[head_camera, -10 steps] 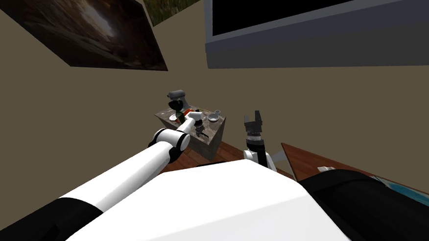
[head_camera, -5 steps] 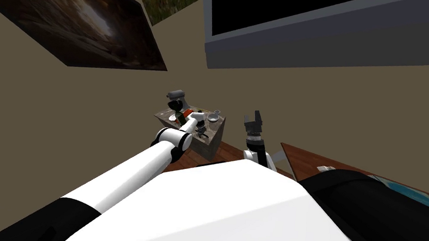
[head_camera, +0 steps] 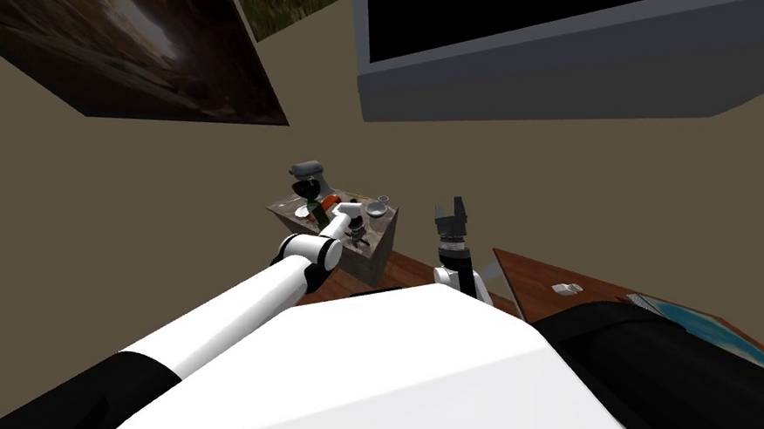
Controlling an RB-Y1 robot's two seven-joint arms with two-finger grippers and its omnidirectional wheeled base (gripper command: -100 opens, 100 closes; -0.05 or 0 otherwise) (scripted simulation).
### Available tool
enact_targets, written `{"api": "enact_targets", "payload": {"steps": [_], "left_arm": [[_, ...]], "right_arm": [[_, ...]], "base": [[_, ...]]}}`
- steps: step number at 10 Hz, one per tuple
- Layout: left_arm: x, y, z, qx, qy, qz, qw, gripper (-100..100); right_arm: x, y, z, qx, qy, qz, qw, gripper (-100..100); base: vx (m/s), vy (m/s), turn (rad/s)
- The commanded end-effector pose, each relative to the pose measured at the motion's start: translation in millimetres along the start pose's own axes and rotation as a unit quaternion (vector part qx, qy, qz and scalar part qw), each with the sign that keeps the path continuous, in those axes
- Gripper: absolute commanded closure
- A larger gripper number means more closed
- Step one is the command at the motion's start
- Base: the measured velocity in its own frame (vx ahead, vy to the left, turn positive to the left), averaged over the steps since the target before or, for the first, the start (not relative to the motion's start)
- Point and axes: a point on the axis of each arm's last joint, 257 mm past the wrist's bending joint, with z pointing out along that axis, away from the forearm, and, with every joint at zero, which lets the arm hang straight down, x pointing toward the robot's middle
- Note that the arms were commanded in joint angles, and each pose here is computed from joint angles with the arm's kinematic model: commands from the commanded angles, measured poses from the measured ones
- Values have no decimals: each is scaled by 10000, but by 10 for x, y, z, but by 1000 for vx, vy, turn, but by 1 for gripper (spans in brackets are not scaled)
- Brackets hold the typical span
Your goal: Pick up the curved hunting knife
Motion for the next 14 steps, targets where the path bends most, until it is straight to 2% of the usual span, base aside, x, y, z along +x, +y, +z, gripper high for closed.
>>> {"api": "enact_targets", "payload": {"steps": [1, 4, 5, 6, 10, 11, 12, 14], "left_arm": [[-29, 24, 38, -5, 0, -65, 10000, -100], [-91, 82, 113, -11, -7, -199, 9998, -100], [-74, 67, 97, -12, -4, -169, 9999, -100], [-77, 67, 100, -10, -5, -173, 9998, 100], [-73, 69, 100, -16, -3, -165, 9999, 100], [-74, 69, 100, -16, -3, -167, 9999, 0], [-49, 42, 63, -5, -2, -108, 9999, 100], [-10, 7, 15, -6, 1, -24, 10000, 100]], "right_arm": [[0, 0, 0, 0, 0, 0, 10000, 0], [0, 0, 0, 0, 0, 0, 10000, 0], [0, 0, 0, 0, 0, 0, 10000, 0], [0, 0, 0, 0, 0, 0, 10000, 0], [0, 0, 0, 0, 0, 0, 10000, 0], [0, 0, 0, 0, 0, 0, 10000, 0], [0, 0, 0, 0, 0, 0, 10000, 0], [0, 0, 0, 1, 0, 0, 10000, 0]], "base": [[-5, 14, -81], [-5, 14, -77], [-3, 6, -14], [0, 0, 0], [0, 0, 0], [0, 0, 0], [2, -9, 111], [7, -20, 101]]}}
